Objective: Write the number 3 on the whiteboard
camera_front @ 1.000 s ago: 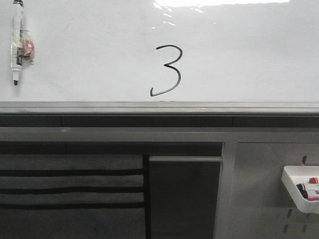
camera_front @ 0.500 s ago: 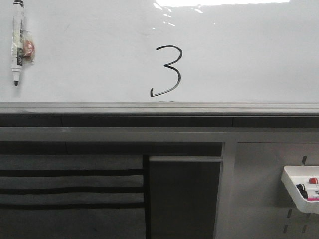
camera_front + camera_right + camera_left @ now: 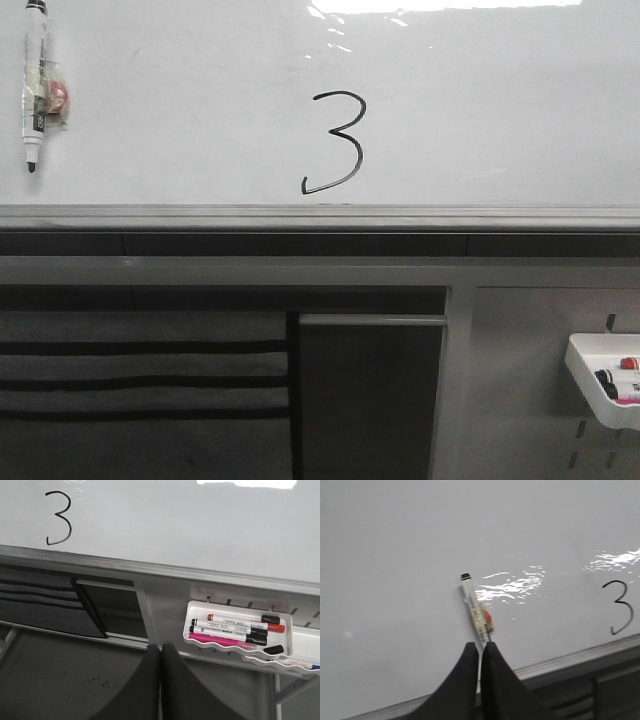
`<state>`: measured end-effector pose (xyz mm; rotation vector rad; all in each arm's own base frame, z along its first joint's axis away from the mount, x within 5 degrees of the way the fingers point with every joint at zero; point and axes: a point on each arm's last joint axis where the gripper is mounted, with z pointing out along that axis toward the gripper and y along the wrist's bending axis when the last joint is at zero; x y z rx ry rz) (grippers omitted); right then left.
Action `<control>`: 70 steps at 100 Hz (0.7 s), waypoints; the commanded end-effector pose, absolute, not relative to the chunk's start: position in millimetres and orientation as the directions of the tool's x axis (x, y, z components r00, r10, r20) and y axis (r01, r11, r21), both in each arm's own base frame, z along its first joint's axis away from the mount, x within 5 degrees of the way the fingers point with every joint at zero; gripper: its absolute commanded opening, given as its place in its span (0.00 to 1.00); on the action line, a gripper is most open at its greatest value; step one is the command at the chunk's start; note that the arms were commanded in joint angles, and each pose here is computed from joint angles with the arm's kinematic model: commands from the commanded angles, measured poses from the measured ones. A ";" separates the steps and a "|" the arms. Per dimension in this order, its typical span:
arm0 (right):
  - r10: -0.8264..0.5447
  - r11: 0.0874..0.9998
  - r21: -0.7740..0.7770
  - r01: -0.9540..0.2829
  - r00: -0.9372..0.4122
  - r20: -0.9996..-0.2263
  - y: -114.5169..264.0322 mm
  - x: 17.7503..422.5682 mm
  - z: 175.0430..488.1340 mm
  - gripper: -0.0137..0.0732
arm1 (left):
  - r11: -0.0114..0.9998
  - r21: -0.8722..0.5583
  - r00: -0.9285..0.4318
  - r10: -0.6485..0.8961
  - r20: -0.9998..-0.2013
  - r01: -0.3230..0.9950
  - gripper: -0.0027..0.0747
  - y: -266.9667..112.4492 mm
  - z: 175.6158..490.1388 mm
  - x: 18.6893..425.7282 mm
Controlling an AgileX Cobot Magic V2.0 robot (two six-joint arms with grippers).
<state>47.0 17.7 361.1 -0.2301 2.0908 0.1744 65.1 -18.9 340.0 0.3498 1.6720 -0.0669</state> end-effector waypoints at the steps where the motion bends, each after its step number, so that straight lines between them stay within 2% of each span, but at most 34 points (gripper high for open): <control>1: -0.073 0.975 0.027 -0.220 -0.434 -0.898 17.1 49.6 371.4 0.08 | 0.968 0.189 0.059 0.182 -0.982 0.166 0.01 -11.4 334.4 54.3; 15: -0.073 0.975 0.027 -0.220 -0.434 -0.898 17.1 49.6 371.4 0.08 | 0.981 0.173 0.155 0.158 -0.975 0.089 0.01 -6.6 289.0 49.4; 34: -0.073 0.975 0.027 -0.220 -0.434 -0.898 17.1 49.6 371.4 0.08 | 0.992 0.117 0.206 0.105 -0.973 0.050 0.01 -3.4 235.8 48.1; 49: -0.073 0.975 0.027 -0.220 -0.436 -0.897 17.1 50.1 371.3 0.08 | 0.996 0.073 0.148 0.063 -0.987 0.060 0.01 -3.5 215.1 52.9; 70: -0.074 0.975 0.028 -0.220 -0.438 -0.896 17.1 50.0 371.2 0.08 | 0.996 0.058 0.137 0.048 -0.989 0.065 0.01 -3.7 214.1 53.2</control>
